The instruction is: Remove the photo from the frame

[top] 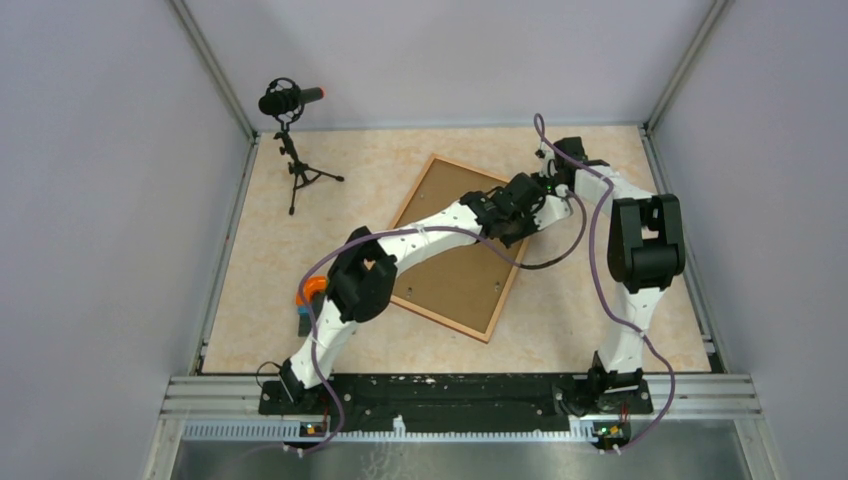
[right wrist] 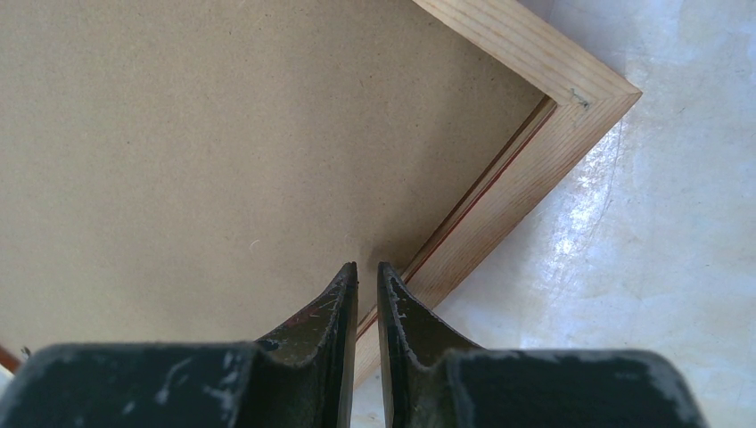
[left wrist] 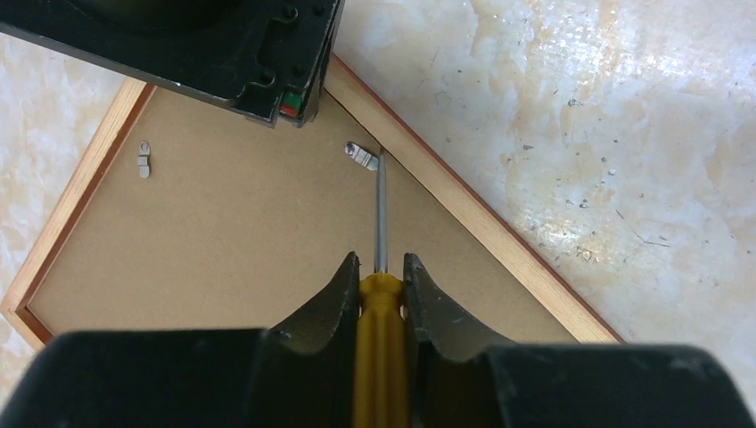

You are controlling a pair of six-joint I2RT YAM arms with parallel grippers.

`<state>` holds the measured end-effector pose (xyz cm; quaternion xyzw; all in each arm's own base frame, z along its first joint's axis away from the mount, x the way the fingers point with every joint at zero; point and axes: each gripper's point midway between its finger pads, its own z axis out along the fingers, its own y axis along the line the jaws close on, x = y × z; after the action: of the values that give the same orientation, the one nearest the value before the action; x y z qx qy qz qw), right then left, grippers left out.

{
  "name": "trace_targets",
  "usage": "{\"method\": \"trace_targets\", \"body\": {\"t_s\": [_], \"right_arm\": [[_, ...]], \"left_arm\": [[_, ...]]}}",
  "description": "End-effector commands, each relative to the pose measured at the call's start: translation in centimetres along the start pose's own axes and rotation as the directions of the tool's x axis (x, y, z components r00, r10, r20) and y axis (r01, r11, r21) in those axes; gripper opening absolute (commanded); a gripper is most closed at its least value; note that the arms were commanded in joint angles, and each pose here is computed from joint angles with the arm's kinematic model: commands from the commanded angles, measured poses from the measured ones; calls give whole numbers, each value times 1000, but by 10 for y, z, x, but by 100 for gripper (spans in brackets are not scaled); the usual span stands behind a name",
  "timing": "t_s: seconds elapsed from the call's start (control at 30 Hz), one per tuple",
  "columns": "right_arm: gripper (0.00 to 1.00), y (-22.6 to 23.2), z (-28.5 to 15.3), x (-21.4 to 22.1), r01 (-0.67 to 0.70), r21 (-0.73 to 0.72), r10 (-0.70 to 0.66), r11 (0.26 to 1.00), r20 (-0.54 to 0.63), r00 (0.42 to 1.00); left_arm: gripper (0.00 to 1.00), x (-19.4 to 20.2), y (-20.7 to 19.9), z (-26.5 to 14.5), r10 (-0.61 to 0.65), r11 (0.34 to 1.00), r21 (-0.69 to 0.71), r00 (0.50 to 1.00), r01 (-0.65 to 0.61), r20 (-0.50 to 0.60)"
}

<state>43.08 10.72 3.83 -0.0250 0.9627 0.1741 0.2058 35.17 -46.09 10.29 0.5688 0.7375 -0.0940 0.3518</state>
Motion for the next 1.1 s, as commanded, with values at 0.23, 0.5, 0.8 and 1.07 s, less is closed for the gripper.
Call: {"method": "trace_targets", "body": {"t_s": [0.23, 0.5, 0.8, 1.07], "right_arm": [[14, -13, -4, -4, 5, 58, -6, 998, 6, 1000], [14, -13, -3, -3, 7, 54, -7, 999, 1, 1000], [14, -12, -5, -5, 11, 54, -12, 998, 5, 1000], [14, -13, -4, -4, 11, 53, -11, 999, 2, 1000]], "left_arm": [[0, 13, 28, -18, -24, 997, -74, 999, 20, -41], [0, 8, 41, -35, -40, 994, -101, 999, 38, -21], [0, -11, -26, -93, 49, 965, 247, 985, -90, 168], [0, 28, -55, -92, 68, 937, 338, 994, -92, 85]]}}
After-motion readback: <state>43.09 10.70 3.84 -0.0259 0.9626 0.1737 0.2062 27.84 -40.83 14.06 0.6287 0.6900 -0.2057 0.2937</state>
